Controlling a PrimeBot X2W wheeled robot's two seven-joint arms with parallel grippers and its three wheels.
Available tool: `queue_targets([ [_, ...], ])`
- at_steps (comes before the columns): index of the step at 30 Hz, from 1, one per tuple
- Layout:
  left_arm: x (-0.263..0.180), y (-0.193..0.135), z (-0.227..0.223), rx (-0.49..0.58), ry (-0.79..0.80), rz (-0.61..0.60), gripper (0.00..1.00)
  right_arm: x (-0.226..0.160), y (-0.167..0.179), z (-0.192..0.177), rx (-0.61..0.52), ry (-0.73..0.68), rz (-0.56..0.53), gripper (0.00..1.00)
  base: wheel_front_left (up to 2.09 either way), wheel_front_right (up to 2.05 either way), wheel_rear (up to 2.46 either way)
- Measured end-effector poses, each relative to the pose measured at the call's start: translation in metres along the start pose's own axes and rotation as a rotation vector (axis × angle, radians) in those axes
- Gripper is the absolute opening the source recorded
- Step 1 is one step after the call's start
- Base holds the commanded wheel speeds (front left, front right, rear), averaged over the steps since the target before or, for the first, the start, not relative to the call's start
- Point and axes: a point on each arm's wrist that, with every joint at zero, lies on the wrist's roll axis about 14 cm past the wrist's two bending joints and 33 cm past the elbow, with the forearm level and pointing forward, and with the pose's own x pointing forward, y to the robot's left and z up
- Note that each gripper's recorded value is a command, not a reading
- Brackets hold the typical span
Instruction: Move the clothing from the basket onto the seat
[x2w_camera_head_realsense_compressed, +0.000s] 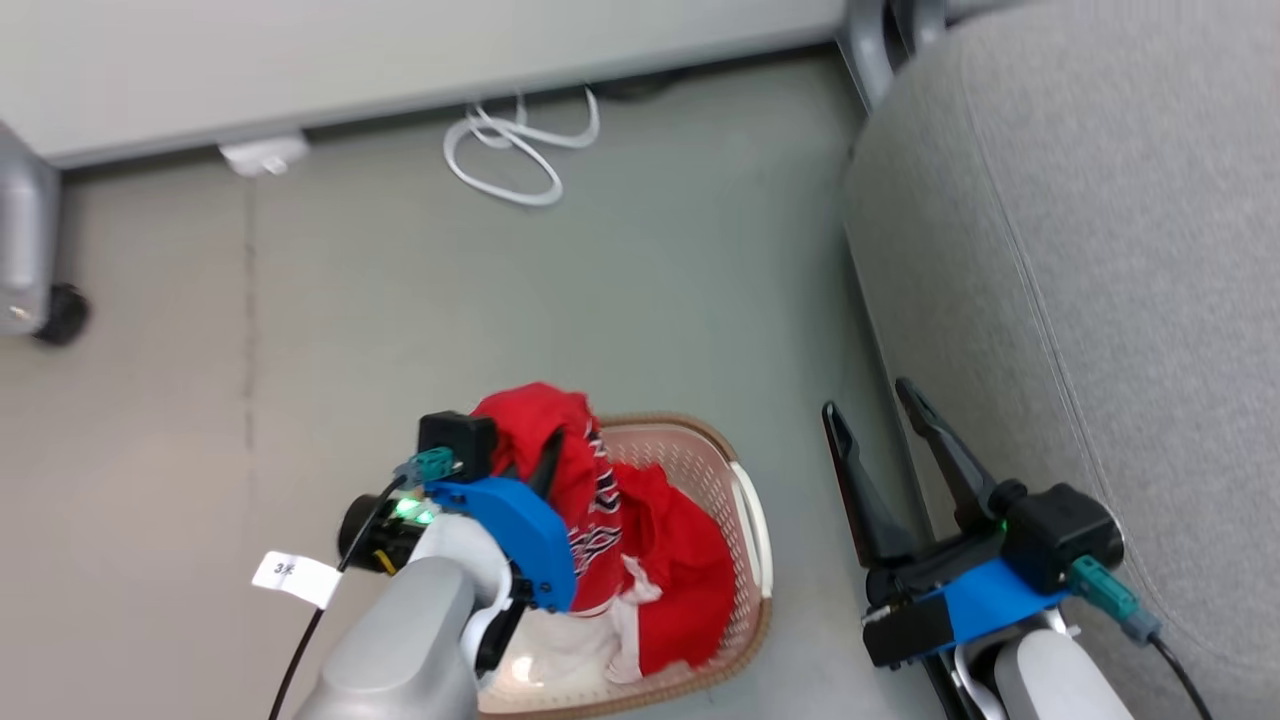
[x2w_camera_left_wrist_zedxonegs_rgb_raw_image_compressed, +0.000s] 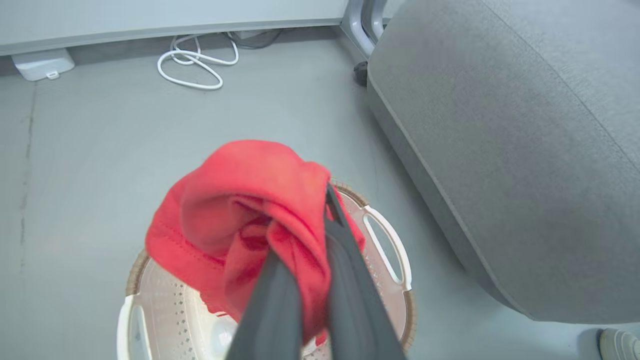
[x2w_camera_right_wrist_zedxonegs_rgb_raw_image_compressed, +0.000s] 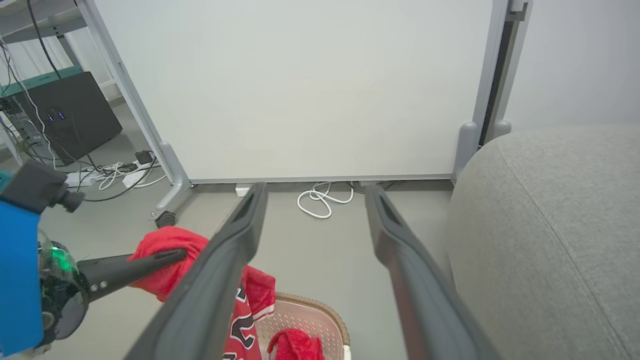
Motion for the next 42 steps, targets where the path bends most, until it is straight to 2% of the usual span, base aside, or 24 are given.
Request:
queue_targets([
  [10, -0.040, -0.046, 0.097, 0.097, -0.290, -0.092, 0.00, -0.016, 0.029, 0.025, -0.015, -0.057, 0.068, 1.00, 0.00, 0.00, 0.00],
  [20, -0.069, -0.090, 0.168, 0.212, -0.448, -0.180, 0.00, -0.030, 0.043, 0.043, -0.034, -0.087, 0.098, 1.00, 0.00, 0.00, 0.00],
  [29, -0.073, -0.119, 0.197, 0.266, -0.491, -0.235, 0.00, -0.036, 0.043, 0.043, -0.045, -0.074, 0.096, 1.00, 0.00, 0.00, 0.00],
  [42, -0.071, -0.134, 0.193, 0.288, -0.475, -0.269, 0.00, -0.027, 0.037, 0.030, -0.081, 0.014, 0.089, 1.00, 0.00, 0.00, 0.00],
])
